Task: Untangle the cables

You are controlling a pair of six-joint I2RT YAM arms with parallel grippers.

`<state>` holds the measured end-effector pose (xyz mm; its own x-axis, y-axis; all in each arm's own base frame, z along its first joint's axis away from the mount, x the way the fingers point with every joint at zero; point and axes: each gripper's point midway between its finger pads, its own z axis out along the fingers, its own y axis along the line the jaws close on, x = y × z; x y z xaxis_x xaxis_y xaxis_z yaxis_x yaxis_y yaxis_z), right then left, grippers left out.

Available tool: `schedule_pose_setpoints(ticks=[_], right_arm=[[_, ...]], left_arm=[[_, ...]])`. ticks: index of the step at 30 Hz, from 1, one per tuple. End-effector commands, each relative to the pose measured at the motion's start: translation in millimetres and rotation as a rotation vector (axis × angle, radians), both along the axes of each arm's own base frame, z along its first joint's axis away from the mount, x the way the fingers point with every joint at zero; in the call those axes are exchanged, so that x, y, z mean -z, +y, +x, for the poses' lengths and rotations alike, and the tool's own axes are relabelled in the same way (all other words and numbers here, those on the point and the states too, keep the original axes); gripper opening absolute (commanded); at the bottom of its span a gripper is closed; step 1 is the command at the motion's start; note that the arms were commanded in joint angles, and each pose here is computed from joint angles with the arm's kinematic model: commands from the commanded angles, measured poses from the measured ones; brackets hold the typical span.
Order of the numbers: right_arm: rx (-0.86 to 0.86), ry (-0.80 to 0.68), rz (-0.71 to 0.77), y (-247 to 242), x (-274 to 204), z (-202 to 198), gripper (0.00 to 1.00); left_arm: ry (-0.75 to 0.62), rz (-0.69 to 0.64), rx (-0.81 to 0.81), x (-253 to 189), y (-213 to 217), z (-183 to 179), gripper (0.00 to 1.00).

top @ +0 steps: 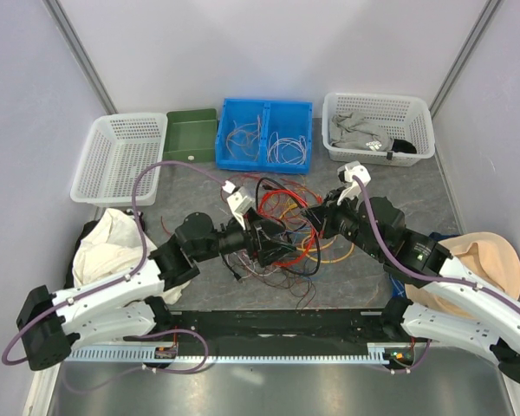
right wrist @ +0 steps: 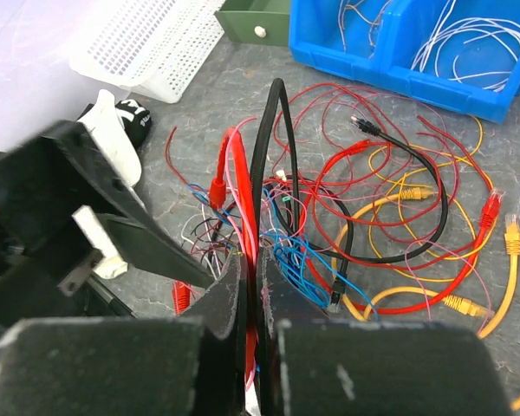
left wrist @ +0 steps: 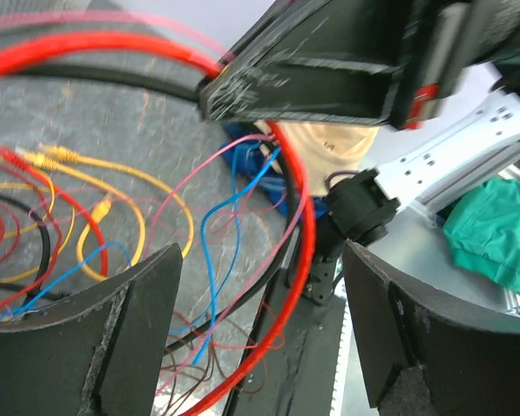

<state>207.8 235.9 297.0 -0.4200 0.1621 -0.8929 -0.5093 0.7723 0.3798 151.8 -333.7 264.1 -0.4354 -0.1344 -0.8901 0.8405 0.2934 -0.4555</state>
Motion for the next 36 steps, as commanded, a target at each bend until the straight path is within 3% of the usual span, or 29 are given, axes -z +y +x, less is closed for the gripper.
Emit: schedule_pose_setpoints(ticks=[1, 4, 6, 9, 14, 24, 31, 34, 36], right_arm=[[0.003, -0.039, 0.069, 0, -19, -1, 0.00], [0.011, -0.040, 0.068, -2, -18, -1, 0.00], [0.019, -0.041, 0.061, -3, -16, 1, 0.00], [0.028, -0.044, 0.060, -3, -17, 2, 0.00], [0.026, -0.039, 0.054, -2, -16, 3, 0.00], [0.009, -0.020, 0.067, 3, -13, 2, 0.00], [0.009, -0.010, 0.069, 4, -10, 1, 0.00], [-0.004, -0.003, 0.074, 7, -8, -1, 0.00], [-0.006, -0.002, 0.079, 7, -8, -1, 0.00]], left_arm=[[-0.145, -0.152, -0.093, -53, 24, 2, 0.81], [-0.194, -0.192, -0.136, -67, 42, -2, 0.84], [-0.199, -0.175, -0.045, -66, 36, -16, 0.87], [-0.135, -0.095, 0.101, -39, 13, -38, 0.88], [-0.132, 0.016, 0.125, 4, -10, -56, 0.88], [-0.104, 0.094, -0.045, 34, -14, -27, 0.87], [-0.116, 0.130, -0.079, 44, -21, -17, 0.89], [-0.118, 0.129, -0.050, 45, -29, -19, 0.80], [-0.122, 0.116, -0.006, 40, -34, -25, 0.64]])
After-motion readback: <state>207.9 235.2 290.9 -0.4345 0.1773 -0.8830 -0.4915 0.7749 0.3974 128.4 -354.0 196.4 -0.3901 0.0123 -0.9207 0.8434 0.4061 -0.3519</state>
